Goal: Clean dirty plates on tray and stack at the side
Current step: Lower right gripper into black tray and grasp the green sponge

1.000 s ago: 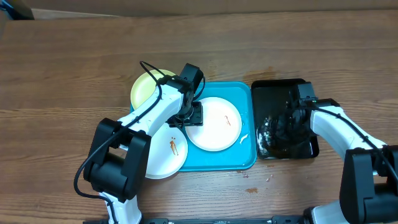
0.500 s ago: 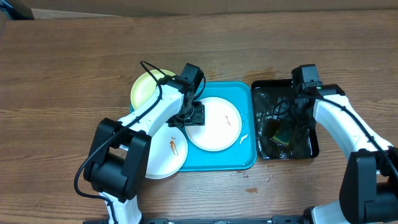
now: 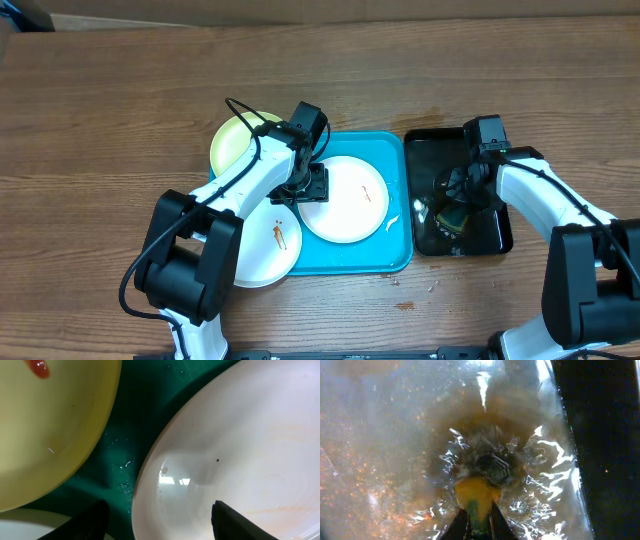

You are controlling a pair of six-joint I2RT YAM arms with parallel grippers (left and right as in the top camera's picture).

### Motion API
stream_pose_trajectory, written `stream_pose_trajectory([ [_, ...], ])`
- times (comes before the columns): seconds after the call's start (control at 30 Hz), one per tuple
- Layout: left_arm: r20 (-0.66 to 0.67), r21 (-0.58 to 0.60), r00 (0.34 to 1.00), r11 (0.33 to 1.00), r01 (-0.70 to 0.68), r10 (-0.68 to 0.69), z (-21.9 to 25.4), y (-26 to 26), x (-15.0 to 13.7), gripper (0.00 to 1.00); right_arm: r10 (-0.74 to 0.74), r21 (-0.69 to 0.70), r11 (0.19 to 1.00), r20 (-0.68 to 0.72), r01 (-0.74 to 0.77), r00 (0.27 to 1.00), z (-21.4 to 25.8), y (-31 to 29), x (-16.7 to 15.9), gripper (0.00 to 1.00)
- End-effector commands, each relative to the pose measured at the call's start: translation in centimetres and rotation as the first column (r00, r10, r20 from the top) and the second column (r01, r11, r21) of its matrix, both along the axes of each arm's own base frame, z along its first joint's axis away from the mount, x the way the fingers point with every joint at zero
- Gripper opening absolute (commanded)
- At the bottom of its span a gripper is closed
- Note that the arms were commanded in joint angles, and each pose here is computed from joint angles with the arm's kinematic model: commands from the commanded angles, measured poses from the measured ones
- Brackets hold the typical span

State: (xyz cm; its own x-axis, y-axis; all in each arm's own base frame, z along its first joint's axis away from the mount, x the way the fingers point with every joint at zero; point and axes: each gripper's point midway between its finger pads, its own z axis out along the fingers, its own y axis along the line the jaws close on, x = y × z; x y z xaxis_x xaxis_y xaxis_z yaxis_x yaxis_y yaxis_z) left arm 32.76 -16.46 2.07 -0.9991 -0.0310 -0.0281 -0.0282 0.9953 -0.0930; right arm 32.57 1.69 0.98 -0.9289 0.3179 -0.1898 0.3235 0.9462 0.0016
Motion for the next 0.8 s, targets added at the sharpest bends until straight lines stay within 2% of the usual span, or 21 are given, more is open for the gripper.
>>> stream_pose_trajectory([
  [0.0,-0.004,-0.005,1.000,1.000,0.023,-0.023,-0.2,-0.4,0.0,0.66,0.001,0.013,1.000,0.012,-0.001,1.000,1.2,0.2,0.9,0.19],
  [0.03,-0.004,-0.005,1.000,1.000,0.023,-0.023,-0.2,-0.4,0.0,0.67,0.004,0.020,1.000,0.005,-0.004,1.000,1.5,0.3,0.9,0.44],
  [0.07,-0.004,-0.005,1.000,1.000,0.023,-0.023,-0.2,-0.4,0.0,0.67,0.004,0.023,1.000,-0.009,-0.004,1.000,1.8,0.4,0.7,0.52],
  [0.17,-0.004,-0.005,1.000,1.000,0.022,-0.022,-0.2,-0.4,0.0,0.67,0.004,0.025,1.000,-0.062,-0.003,0.998,1.8,0.4,-0.5,0.63],
  [0.3,-0.005,-0.005,1.000,1.000,0.022,-0.022,-0.2,-0.4,0.0,0.62,-0.004,0.020,1.000,-0.131,0.006,0.991,0.9,0.2,-2.5,0.64],
  [0.4,-0.004,-0.005,1.000,1.000,0.022,-0.022,-0.2,-0.4,0.0,0.53,-0.014,0.039,0.999,-0.153,0.020,0.988,0.4,0.5,-3.3,0.57],
  [0.53,-0.004,-0.005,1.000,1.000,0.022,-0.022,-0.2,-0.4,0.0,0.50,-0.002,0.101,0.995,-0.161,0.018,0.987,0.3,1.6,-3.5,0.53],
  [0.6,-0.004,-0.004,1.000,1.000,0.022,-0.022,-0.2,-0.4,0.0,0.50,0.000,0.110,0.994,-0.162,0.018,0.987,0.3,1.7,-3.5,0.57],
  [0.63,-0.002,0.001,1.000,1.000,0.022,-0.022,-0.2,-0.3,0.1,0.50,0.000,0.110,0.994,-0.162,0.018,0.987,0.3,1.7,-3.6,0.63],
  [0.67,-0.001,0.007,1.000,1.000,0.022,-0.022,-0.2,-0.2,0.1,0.50,0.000,0.110,0.994,-0.166,0.019,0.986,0.3,1.7,-3.6,0.74],
  [0.7,-0.001,0.010,1.000,1.000,0.022,-0.022,-0.2,-0.2,0.1,0.50,0.000,0.110,0.994,-0.169,0.019,0.986,0.3,1.7,-3.7,0.79],
  [0.77,-0.002,0.014,1.000,1.000,0.022,-0.022,-0.3,-0.1,0.0,0.50,0.000,0.108,0.994,-0.177,0.020,0.984,0.2,1.7,-4.0,0.80],
])
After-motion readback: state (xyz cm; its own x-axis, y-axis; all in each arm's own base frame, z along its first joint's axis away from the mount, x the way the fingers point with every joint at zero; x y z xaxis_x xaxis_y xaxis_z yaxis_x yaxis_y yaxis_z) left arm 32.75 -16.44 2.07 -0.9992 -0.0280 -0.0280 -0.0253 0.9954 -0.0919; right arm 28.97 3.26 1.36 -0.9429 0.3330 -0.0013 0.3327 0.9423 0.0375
